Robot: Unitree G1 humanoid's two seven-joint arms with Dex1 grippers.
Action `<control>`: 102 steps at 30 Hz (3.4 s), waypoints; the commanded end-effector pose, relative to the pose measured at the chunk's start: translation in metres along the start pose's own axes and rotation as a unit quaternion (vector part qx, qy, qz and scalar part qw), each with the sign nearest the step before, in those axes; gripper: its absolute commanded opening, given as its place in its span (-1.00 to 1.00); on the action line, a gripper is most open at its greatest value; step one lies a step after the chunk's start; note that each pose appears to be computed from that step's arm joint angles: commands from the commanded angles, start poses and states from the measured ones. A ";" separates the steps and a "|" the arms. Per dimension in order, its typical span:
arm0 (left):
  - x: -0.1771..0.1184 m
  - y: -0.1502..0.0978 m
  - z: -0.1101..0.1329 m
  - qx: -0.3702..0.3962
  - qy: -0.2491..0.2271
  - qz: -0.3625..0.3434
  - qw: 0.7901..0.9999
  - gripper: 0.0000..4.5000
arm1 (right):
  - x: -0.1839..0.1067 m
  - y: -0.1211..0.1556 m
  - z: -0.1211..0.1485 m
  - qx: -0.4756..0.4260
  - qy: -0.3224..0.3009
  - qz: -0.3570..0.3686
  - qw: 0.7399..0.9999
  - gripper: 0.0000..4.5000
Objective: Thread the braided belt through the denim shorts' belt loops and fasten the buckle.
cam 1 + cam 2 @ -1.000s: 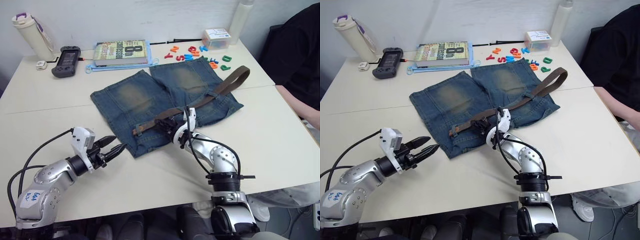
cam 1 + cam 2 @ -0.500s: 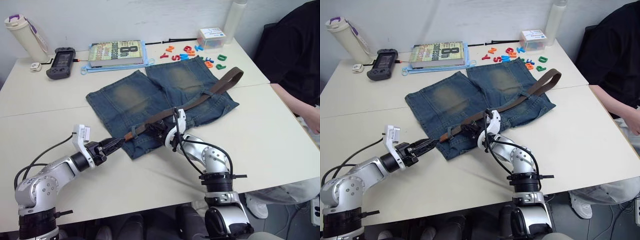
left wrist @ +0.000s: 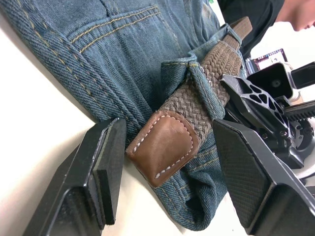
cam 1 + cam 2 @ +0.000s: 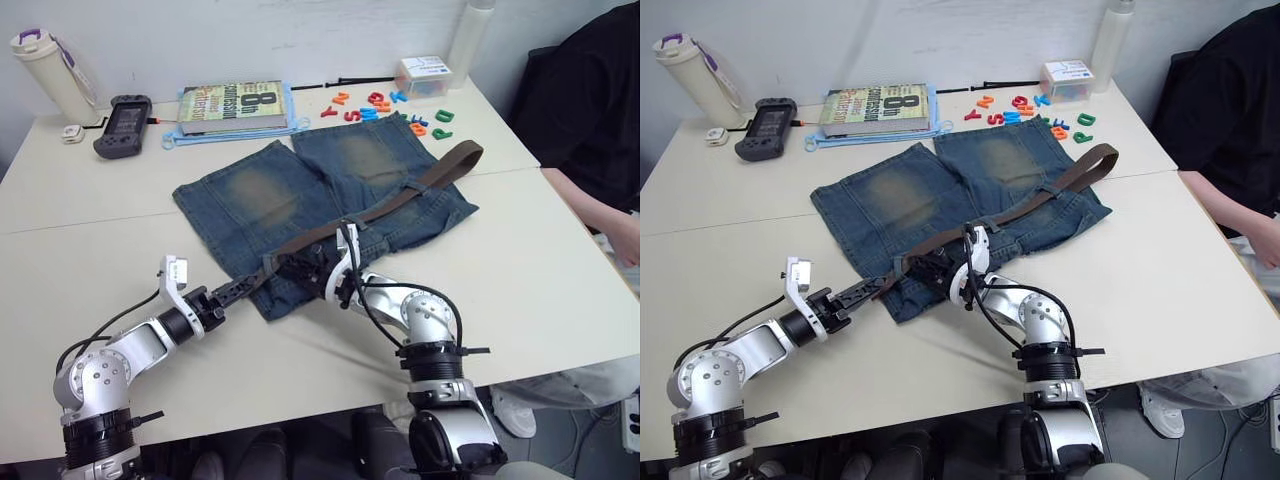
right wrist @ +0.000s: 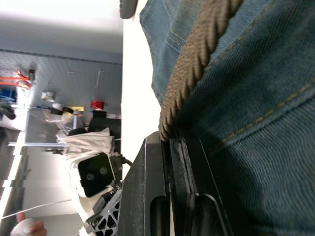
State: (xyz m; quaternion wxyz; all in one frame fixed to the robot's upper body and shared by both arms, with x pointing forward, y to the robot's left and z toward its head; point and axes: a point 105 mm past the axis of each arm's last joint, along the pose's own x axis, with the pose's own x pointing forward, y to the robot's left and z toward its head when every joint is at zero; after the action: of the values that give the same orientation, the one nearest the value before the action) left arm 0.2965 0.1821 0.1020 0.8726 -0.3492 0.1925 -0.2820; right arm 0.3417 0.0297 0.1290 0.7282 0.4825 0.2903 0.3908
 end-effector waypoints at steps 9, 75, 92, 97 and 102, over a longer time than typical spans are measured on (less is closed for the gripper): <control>-0.002 -0.015 -0.010 -0.022 0.015 -0.033 0.999 0.38 | 0.019 0.028 -0.010 0.015 0.016 0.056 0.998 -1.00; 0.001 -0.030 0.023 0.061 0.089 -0.120 0.987 0.25 | 0.006 0.055 0.006 0.017 0.006 0.102 0.995 -1.00; -0.002 -0.013 0.036 0.083 0.111 -0.125 0.982 0.25 | 0.004 0.052 0.006 0.022 0.003 0.098 0.995 -1.00; -0.003 -0.018 0.028 0.068 0.124 -0.141 0.980 0.25 | 0.004 0.052 0.006 0.022 0.001 0.098 0.995 -1.00; -0.004 -0.019 0.024 0.056 0.126 -0.146 0.980 0.25 | 0.004 0.052 0.007 0.022 -0.001 0.097 0.995 -1.00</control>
State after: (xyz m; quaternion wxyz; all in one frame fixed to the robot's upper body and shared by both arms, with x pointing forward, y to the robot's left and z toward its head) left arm 0.3016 0.1865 0.1241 0.8125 -0.2818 0.2487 -0.4456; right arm 0.3446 0.0234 0.1543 0.7020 0.5145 0.2734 0.4096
